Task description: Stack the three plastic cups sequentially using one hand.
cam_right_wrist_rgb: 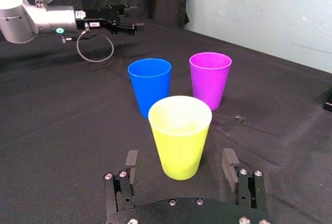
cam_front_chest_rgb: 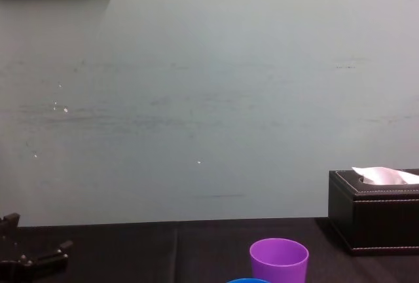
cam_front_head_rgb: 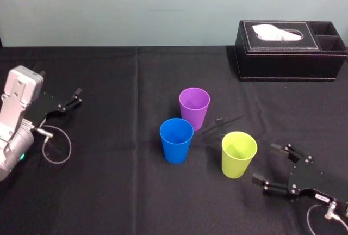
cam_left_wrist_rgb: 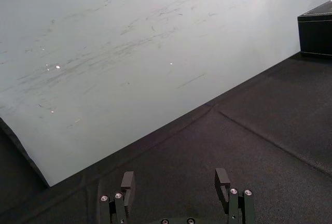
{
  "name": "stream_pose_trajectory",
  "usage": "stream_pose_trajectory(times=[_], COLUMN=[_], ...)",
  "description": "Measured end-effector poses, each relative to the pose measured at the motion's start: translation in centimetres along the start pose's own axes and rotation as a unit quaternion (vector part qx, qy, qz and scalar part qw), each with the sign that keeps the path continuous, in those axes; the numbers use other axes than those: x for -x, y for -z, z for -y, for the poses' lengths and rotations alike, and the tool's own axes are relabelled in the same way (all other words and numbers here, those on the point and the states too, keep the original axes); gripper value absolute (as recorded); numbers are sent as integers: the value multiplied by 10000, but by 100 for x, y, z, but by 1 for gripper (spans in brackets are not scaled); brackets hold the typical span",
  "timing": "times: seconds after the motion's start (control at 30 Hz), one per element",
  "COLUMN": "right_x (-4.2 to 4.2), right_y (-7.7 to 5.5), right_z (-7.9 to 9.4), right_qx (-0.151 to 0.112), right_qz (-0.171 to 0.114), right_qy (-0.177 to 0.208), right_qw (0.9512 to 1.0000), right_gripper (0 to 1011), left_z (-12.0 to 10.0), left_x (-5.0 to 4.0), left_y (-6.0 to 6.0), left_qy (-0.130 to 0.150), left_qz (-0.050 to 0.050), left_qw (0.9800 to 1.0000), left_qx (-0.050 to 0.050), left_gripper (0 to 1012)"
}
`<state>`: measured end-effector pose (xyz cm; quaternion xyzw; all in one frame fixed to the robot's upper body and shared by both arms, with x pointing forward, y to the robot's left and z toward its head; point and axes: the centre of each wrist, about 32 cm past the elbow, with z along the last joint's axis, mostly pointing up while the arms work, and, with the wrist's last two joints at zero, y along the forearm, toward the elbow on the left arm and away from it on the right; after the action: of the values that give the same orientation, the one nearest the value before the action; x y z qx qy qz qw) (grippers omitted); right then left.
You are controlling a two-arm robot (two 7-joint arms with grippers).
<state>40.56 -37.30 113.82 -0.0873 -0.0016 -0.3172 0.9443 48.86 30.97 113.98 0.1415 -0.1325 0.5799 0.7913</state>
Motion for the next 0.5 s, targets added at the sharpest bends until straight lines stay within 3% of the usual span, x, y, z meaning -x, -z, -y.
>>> stream_pose_trajectory(times=[0.5], right_x=[-18], right_y=[2], right_z=[-115], right_qx=[68], right_qz=[52], right_qy=[-55], right_qw=[9999], right_gripper=[1003], left_z=[0], left_x=[0], left_y=[0], left_qy=[0], left_qz=[0], left_qw=[10000], left_qx=[0], left_gripper=[1011])
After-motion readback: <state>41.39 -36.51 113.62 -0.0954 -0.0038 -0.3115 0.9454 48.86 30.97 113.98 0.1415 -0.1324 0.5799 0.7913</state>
